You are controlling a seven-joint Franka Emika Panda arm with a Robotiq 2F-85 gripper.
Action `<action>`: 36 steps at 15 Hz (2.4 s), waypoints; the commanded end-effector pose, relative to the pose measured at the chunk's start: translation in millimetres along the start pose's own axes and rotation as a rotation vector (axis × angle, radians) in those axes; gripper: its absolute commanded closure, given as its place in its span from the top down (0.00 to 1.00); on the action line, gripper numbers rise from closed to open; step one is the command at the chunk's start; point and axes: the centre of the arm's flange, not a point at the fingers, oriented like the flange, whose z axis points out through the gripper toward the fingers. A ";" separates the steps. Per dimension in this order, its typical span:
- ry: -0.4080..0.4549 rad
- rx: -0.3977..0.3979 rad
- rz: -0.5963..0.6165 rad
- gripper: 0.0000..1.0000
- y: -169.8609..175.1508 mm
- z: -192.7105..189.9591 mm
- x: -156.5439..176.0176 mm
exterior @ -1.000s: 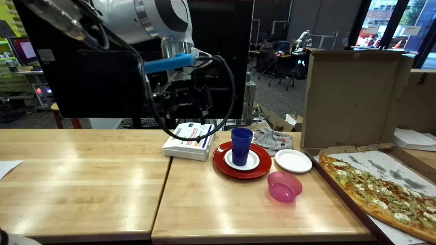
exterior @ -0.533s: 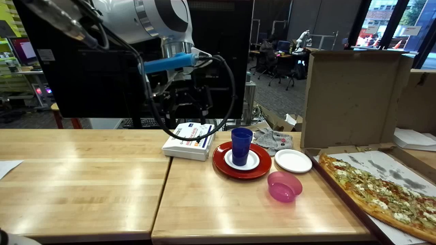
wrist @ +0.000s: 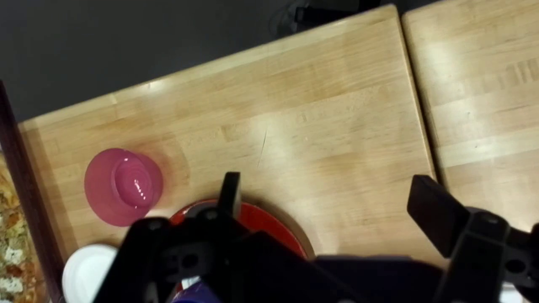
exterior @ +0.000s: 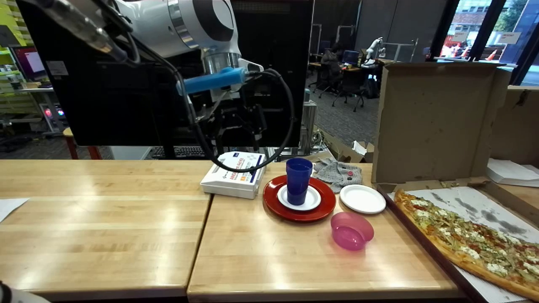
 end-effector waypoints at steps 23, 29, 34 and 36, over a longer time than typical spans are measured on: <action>0.258 0.100 -0.097 1.00 49.8 -0.7 177.4; 0.239 0.093 -0.030 1.00 47.1 -5.6 162.4; 0.245 0.101 -0.041 1.00 48.7 2.1 170.2; 0.256 0.099 -0.049 1.00 44.9 -2.3 169.0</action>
